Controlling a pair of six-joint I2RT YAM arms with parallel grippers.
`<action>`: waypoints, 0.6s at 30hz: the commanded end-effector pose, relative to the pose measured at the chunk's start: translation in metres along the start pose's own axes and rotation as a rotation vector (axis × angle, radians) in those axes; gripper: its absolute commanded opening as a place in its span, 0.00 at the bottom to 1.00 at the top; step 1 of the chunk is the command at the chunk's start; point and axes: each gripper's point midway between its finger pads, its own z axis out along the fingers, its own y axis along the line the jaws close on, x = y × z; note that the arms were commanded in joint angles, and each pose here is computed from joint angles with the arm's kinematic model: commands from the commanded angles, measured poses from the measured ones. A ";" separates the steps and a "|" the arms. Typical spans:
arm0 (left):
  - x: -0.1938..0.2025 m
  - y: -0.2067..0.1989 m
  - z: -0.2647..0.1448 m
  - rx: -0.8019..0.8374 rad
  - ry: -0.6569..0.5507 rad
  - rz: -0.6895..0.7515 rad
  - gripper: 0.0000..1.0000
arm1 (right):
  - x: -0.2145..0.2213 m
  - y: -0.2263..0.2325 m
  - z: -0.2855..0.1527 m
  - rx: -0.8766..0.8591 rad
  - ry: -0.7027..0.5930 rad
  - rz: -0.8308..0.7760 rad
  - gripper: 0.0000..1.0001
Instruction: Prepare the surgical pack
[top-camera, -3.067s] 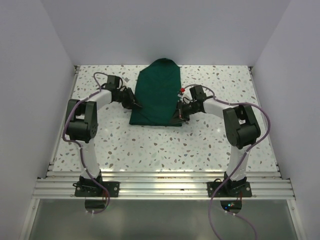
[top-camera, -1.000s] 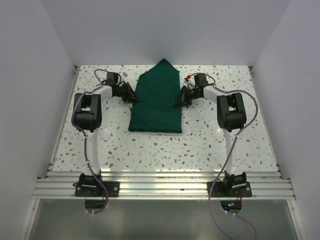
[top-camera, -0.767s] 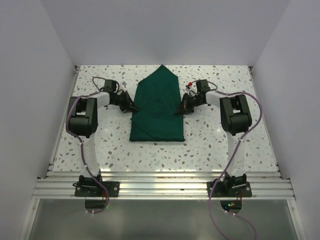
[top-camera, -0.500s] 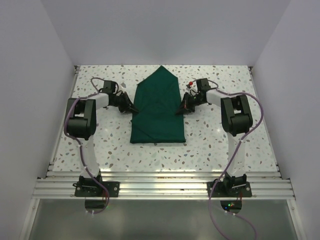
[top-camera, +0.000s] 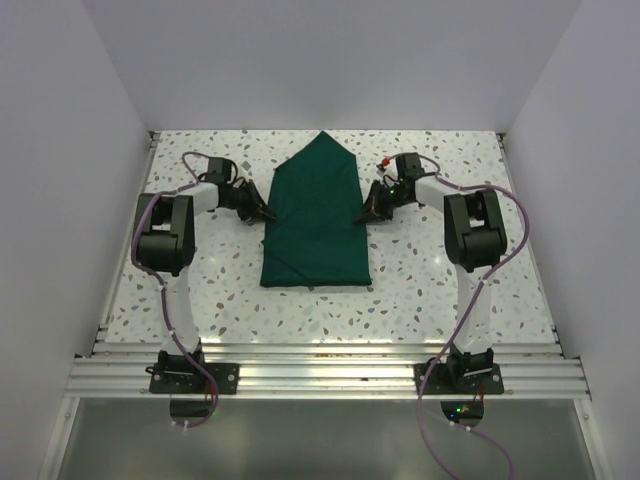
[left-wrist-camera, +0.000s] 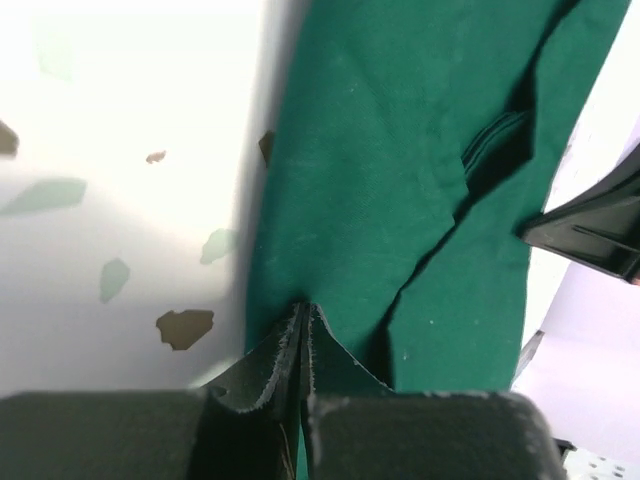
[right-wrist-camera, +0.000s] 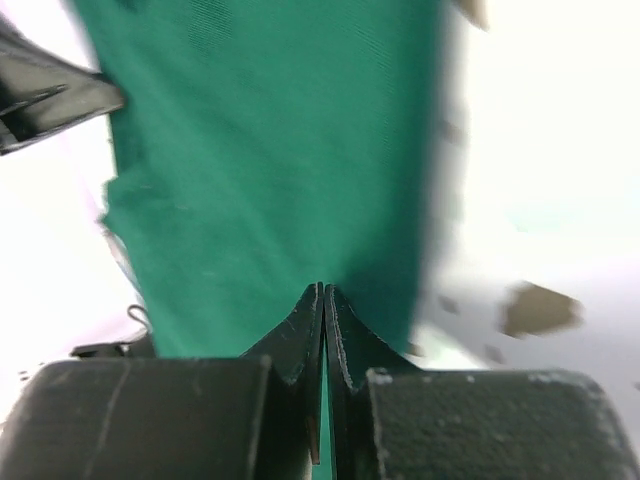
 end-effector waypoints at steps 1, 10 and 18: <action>0.012 0.025 0.002 -0.054 0.028 -0.011 0.04 | 0.014 -0.032 -0.002 0.069 0.016 0.032 0.02; -0.030 -0.003 -0.011 0.004 -0.056 0.036 0.06 | -0.017 -0.016 -0.016 0.058 -0.052 -0.003 0.03; -0.059 -0.040 0.006 0.213 -0.123 -0.040 0.11 | -0.065 0.013 0.000 -0.105 -0.146 0.064 0.04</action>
